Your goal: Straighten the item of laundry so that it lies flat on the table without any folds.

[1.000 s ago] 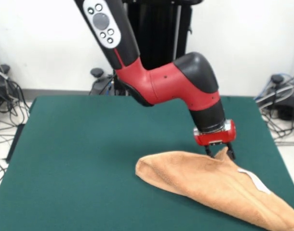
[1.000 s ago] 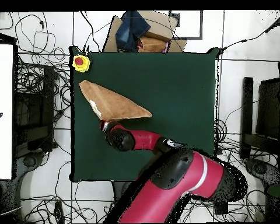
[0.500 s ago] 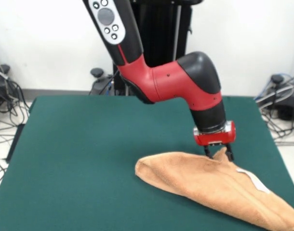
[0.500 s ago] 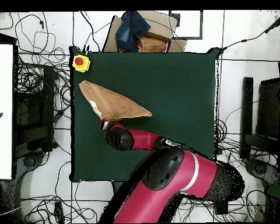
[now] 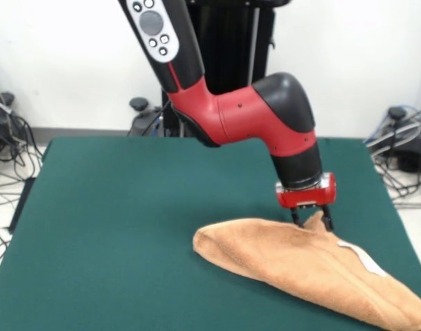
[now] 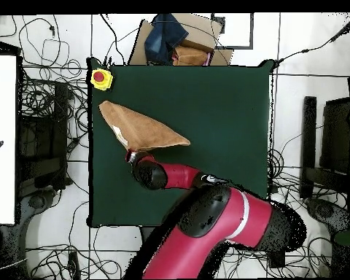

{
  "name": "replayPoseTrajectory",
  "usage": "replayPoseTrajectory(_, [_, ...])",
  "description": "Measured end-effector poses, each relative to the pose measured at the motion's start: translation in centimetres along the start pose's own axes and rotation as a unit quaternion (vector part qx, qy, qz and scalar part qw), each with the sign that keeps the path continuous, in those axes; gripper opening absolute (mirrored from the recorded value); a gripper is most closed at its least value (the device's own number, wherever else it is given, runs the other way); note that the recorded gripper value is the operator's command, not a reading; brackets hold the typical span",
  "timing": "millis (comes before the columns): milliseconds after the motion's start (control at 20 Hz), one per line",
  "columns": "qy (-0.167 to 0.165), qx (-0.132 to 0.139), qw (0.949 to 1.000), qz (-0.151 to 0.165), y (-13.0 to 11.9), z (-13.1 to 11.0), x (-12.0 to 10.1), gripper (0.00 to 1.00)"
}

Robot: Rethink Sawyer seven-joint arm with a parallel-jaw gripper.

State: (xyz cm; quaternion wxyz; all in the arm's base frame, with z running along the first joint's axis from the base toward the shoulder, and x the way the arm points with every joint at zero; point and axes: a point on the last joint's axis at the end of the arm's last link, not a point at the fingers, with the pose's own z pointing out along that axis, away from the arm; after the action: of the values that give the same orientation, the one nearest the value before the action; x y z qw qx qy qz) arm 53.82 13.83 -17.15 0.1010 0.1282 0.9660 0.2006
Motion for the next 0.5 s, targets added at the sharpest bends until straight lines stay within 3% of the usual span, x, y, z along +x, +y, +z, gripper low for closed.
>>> replayPoseTrajectory(250, [-0.012, -0.003, 0.9998, 0.013, -0.8, -0.2, 0.2, 1.0])
replayPoseTrajectory(300, [-0.016, -0.003, 0.9997, 0.018, -1.2, -0.2, 0.2, 0.0])
replayPoseTrajectory(500, [-0.017, 0.003, 0.9996, 0.022, -2.2, -0.2, 0.4, 0.0])
